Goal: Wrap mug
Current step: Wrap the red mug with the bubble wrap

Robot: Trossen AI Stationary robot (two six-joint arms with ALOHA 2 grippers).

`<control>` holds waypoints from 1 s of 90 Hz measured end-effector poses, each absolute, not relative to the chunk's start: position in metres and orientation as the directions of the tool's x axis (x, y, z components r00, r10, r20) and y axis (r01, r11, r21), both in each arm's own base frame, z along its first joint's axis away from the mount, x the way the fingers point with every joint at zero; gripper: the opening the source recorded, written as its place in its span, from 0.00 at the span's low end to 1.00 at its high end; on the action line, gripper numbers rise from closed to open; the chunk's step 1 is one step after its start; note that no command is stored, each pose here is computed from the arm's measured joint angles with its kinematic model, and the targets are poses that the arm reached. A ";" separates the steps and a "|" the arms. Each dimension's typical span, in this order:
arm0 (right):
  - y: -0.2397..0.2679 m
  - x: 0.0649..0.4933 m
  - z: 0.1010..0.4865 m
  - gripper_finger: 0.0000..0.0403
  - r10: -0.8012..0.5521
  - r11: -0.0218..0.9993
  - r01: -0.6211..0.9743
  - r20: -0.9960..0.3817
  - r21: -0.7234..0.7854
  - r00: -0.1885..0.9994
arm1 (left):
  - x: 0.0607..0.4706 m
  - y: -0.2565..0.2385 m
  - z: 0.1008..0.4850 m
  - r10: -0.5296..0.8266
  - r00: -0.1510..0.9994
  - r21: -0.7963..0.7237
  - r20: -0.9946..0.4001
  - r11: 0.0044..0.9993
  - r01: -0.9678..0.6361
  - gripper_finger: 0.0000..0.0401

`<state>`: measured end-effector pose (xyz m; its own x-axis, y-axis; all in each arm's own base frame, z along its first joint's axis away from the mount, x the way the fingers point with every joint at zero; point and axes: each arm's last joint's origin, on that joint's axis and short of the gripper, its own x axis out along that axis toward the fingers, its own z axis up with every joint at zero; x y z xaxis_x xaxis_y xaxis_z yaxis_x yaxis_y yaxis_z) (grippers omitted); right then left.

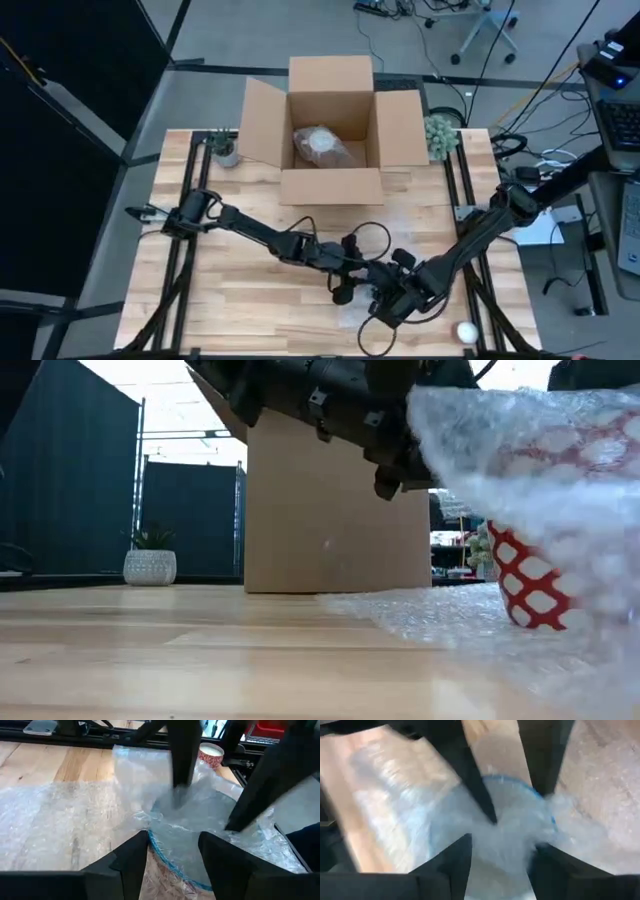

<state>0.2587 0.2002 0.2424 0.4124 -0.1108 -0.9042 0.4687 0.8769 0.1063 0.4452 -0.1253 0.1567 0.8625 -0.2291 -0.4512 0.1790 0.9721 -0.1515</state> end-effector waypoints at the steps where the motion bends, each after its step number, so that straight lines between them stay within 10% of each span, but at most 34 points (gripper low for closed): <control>1: 0.200 0.258 0.244 0.39 -0.110 0.878 0.468 -0.905 0.106 0.412 | 0.445 -0.125 0.157 -0.229 0.863 -0.152 -0.451 0.972 0.179 0.43; 35: 0.184 0.241 0.278 0.39 -0.213 0.841 0.531 -0.839 0.103 0.500 | 0.445 -0.126 0.156 -0.241 0.862 -0.157 -0.447 0.969 0.190 0.43; 90: 0.194 0.286 0.183 0.38 -0.252 0.857 0.499 -0.949 -0.129 0.188 | 0.442 -0.126 0.166 -0.243 0.863 -0.161 -0.442 0.968 0.191 0.43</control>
<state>0.2862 0.1935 0.1825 0.1881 -0.2523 -0.9492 0.4987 0.8571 -0.1290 0.4417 -0.1258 0.1661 0.8635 -0.2434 -0.4418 0.1907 0.9684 -0.1608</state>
